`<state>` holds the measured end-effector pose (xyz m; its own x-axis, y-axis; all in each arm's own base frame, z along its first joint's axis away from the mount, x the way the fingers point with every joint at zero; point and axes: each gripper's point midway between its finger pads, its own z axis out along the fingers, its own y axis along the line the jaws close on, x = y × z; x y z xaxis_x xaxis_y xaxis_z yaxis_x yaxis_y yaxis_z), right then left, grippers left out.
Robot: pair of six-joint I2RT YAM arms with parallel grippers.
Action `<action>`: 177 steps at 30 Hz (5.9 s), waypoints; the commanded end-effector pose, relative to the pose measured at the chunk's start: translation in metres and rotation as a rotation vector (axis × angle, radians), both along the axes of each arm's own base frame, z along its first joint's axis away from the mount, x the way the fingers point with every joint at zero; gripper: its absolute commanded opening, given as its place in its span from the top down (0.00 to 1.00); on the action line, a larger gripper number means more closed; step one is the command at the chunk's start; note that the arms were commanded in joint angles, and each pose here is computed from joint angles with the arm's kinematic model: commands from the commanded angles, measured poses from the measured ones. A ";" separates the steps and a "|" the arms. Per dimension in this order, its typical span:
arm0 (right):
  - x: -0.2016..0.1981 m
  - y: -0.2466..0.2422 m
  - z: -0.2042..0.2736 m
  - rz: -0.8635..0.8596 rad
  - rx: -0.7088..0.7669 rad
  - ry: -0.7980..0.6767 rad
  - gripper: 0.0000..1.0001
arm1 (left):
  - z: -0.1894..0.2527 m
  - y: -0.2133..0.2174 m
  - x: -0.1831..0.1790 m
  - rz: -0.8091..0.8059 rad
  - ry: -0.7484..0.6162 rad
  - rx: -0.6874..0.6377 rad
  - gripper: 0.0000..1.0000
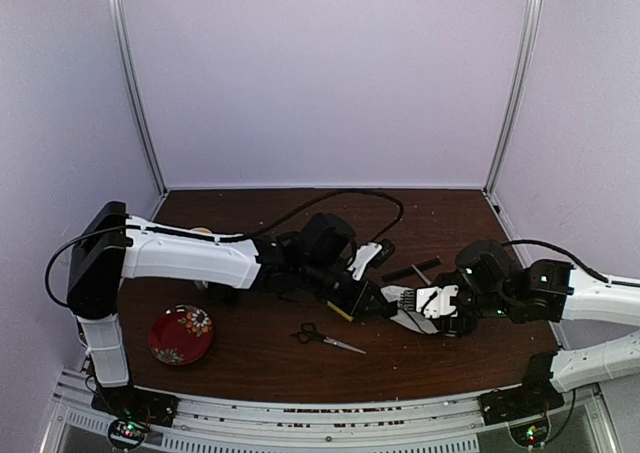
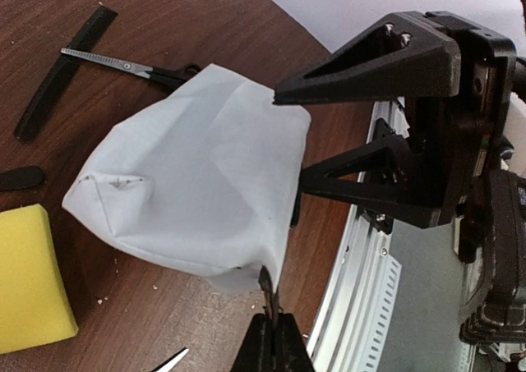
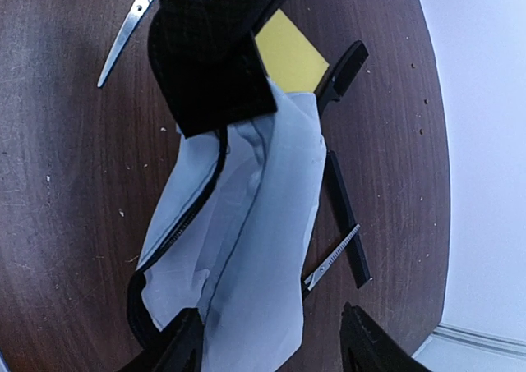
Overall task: Sort the hair-cutting tools
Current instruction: Adjust the kit bag at the center of the board, then pass from the left arm to the right
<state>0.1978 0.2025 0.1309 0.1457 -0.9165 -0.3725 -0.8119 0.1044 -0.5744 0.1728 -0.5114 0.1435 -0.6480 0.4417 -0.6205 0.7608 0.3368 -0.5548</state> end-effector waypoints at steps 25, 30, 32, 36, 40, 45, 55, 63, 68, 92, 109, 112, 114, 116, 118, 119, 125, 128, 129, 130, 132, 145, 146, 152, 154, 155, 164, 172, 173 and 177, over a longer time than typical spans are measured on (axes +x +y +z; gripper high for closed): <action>0.032 -0.006 -0.015 -0.064 -0.020 -0.250 0.47 | 0.035 -0.009 -0.003 -0.027 0.162 -0.107 1.00; 0.035 -0.004 -0.020 -0.045 0.001 -0.307 0.46 | 0.035 -0.010 -0.004 -0.033 0.162 -0.115 1.00; 0.038 -0.004 -0.020 -0.057 0.016 -0.325 0.47 | 0.034 -0.009 -0.004 -0.037 0.162 -0.115 1.00; 0.043 -0.004 -0.017 -0.064 0.054 -0.358 0.59 | 0.032 -0.008 -0.005 -0.040 0.157 -0.112 1.00; 0.051 -0.006 -0.005 -0.098 0.098 -0.400 0.72 | 0.028 -0.005 -0.005 -0.038 0.151 -0.102 1.00; 0.055 -0.004 -0.002 -0.084 0.114 -0.376 0.89 | 0.022 -0.002 -0.006 -0.035 0.147 -0.089 1.00; 0.053 -0.007 0.001 -0.057 0.088 -0.288 1.00 | 0.013 0.004 -0.002 -0.017 0.120 -0.051 1.00; 0.032 -0.009 0.008 -0.029 -0.004 -0.067 1.00 | 0.002 0.018 0.019 0.083 0.047 0.032 0.88; 0.018 -0.017 0.005 -0.096 -0.074 0.111 1.00 | 0.000 0.016 0.023 0.081 0.013 0.022 0.66; 0.020 -0.025 0.003 -0.291 -0.135 0.254 1.00 | 0.000 0.009 0.001 0.004 0.136 -0.070 0.47; 0.021 -0.023 -0.008 -0.274 -0.157 0.266 1.00 | -0.012 -0.004 0.006 -0.028 0.194 -0.079 0.83; 0.024 -0.023 -0.012 -0.262 -0.162 0.244 1.00 | -0.012 -0.004 0.006 -0.034 0.207 -0.091 1.00; 0.025 -0.023 -0.016 -0.243 -0.171 0.227 0.96 | -0.013 -0.004 0.007 -0.034 0.213 -0.096 1.00; 0.027 -0.022 -0.018 -0.227 -0.166 0.198 0.84 | -0.012 -0.003 0.006 -0.038 0.221 -0.111 1.00; 0.031 -0.022 -0.020 -0.220 -0.149 0.156 0.77 | -0.014 -0.003 0.005 -0.039 0.227 -0.113 1.00; 0.033 -0.022 -0.019 -0.218 -0.141 0.135 0.74 | -0.015 -0.002 0.005 -0.041 0.231 -0.113 1.00; 0.040 -0.021 -0.022 -0.208 -0.111 0.063 0.65 | -0.016 -0.002 0.004 -0.049 0.247 -0.120 1.00; 0.044 -0.019 -0.023 -0.200 -0.094 0.028 0.61 | -0.016 -0.001 0.005 -0.050 0.251 -0.124 1.00; 0.044 -0.019 -0.024 -0.197 -0.088 0.016 0.59 | -0.015 -0.001 0.006 -0.047 0.252 -0.128 1.00; 0.046 -0.018 -0.024 -0.192 -0.078 0.002 0.59 | -0.015 -0.001 0.006 -0.048 0.255 -0.129 1.00; 0.047 -0.018 -0.026 -0.187 -0.072 -0.019 0.57 | -0.015 -0.001 0.006 -0.052 0.257 -0.134 1.00; 0.061 -0.016 -0.042 -0.102 -0.060 -0.159 0.52 | -0.013 0.004 0.005 -0.099 0.284 -0.146 1.00; 0.064 -0.017 -0.043 -0.106 -0.056 -0.164 0.52 | -0.014 0.005 0.005 -0.100 0.286 -0.141 1.00; 0.072 -0.014 -0.039 -0.092 0.022 -0.159 0.72 | -0.022 0.011 0.004 -0.101 0.295 -0.123 1.00; 0.070 -0.015 -0.033 -0.086 0.025 -0.153 0.79 | -0.026 0.014 0.005 -0.088 0.291 -0.100 1.00; 0.068 -0.015 -0.030 -0.071 0.022 -0.142 0.82 | -0.028 0.016 0.007 -0.078 0.285 -0.089 1.00; 0.023 -0.030 -0.011 0.011 -0.089 0.087 0.99 | -0.026 0.025 0.031 0.011 0.144 0.028 1.00; 0.017 -0.035 -0.011 -0.170 -0.111 0.296 1.00 | -0.006 0.067 0.070 0.210 -0.104 0.200 0.54; 0.018 -0.035 -0.013 -0.193 -0.108 0.310 1.00 | -0.005 0.076 0.074 0.240 -0.127 0.240 0.51; 0.028 -0.033 -0.015 -0.272 -0.085 0.312 1.00 | 0.007 0.121 0.093 0.394 -0.240 0.387 0.39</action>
<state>0.2244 0.1742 0.1148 -0.0907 -0.9569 -0.2759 -0.9145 0.1897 -0.3573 0.2334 -0.4408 0.1257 -0.7048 0.4345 -0.5607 0.6908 0.5999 -0.4036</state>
